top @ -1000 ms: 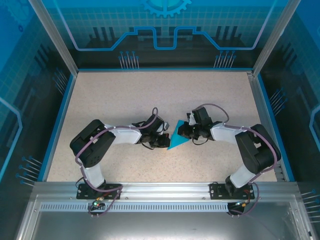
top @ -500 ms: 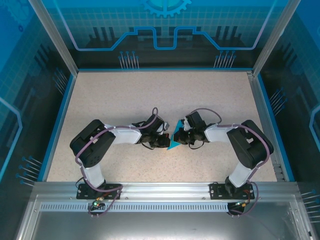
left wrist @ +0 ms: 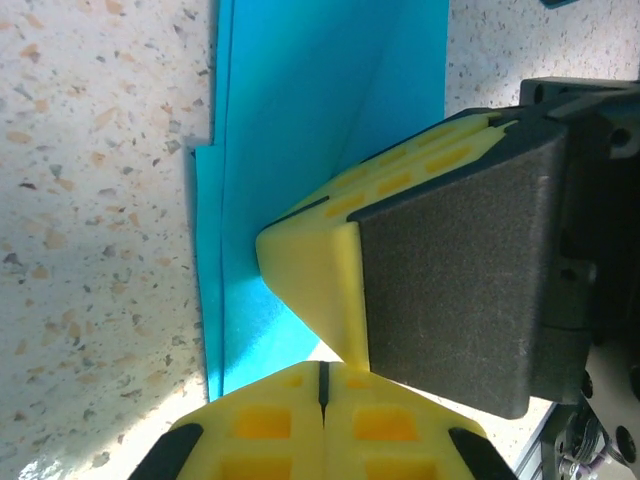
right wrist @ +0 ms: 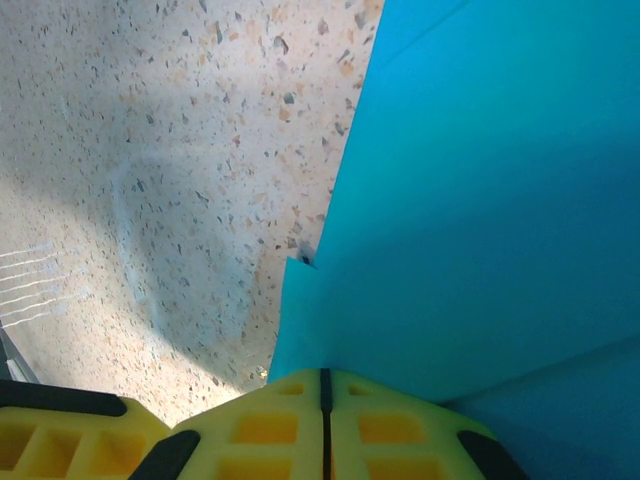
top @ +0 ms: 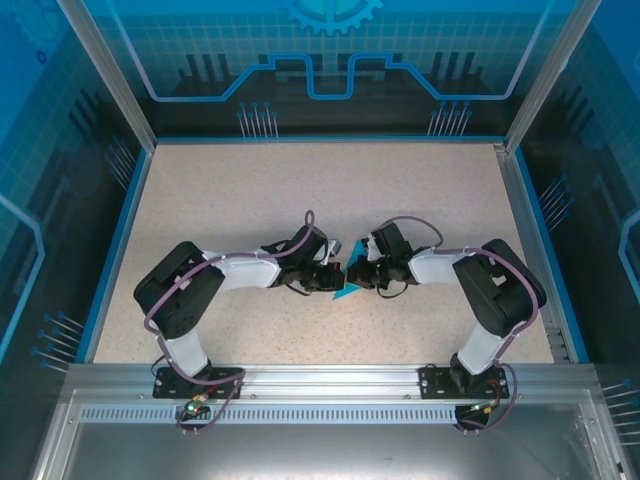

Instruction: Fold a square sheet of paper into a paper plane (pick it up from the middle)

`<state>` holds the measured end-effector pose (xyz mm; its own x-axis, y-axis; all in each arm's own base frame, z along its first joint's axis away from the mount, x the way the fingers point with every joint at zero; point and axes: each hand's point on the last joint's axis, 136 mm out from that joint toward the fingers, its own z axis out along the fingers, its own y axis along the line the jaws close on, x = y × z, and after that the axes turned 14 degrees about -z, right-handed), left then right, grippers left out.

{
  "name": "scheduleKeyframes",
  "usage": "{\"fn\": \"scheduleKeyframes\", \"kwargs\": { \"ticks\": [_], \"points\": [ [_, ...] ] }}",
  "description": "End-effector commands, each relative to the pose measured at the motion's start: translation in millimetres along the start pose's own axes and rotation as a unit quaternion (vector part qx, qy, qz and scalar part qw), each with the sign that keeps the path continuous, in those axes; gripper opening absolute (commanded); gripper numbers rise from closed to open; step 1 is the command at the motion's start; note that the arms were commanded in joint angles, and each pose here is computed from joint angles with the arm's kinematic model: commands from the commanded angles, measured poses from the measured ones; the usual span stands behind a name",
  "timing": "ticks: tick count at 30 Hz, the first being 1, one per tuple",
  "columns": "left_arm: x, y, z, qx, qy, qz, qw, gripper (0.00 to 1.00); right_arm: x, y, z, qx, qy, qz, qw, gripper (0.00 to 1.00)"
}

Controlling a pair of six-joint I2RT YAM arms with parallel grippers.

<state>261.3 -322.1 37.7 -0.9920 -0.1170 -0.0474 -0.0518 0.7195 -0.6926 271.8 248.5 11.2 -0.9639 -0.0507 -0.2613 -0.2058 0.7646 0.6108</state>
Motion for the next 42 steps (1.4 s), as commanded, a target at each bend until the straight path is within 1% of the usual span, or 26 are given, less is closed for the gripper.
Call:
{"fn": "scheduleKeyframes", "kwargs": {
  "ticks": [1, 5, 9, 15, 23, 28, 34, 42],
  "points": [
    [8.1, 11.6, 11.7, -0.006, 0.018, -0.012, 1.0, 0.04, 10.3, -8.1, 7.4, 0.012, 0.022, 0.008, 1.0, 0.07],
    [16.3, 36.5, 16.2, -0.053, 0.033, -0.021, 0.998, 0.02, 8.3, -13.4, 5.4, 0.015, 0.02, 0.01, 1.0, 0.07],
    [27.1, 66.3, 16.7, -0.112, 0.049, -0.034, 0.992, 0.0, 5.3, -22.3, 2.5, 0.02, 0.018, 0.014, 1.0, 0.07],
    [42.5, 91.0, 14.0, -0.157, 0.074, -0.045, 0.984, 0.0, -3.3, -42.8, -2.5, 0.041, 0.009, 0.012, 0.999, 0.07],
    [50.9, 98.7, 13.7, -0.166, 0.088, -0.058, 0.98, 0.0, -29.2, -66.3, -14.7, 0.066, -0.025, 0.023, 0.997, 0.07],
    [54.0, 101.4, 14.8, -0.166, 0.093, -0.061, 0.98, 0.0, -45.0, -74.5, -23.5, 0.087, -0.041, 0.027, 0.995, 0.08],
    [56.2, 102.2, 15.0, -0.163, 0.096, -0.063, 0.98, 0.0, -59.4, -95.2, -32.7, 0.104, -0.06, 0.054, 0.991, 0.08],
    [56.5, 100.8, 14.5, -0.159, 0.097, -0.062, 0.981, 0.0, -77.4, -111.4, -46.3, 0.114, -0.084, 0.077, 0.987, 0.08]
  ]
}}
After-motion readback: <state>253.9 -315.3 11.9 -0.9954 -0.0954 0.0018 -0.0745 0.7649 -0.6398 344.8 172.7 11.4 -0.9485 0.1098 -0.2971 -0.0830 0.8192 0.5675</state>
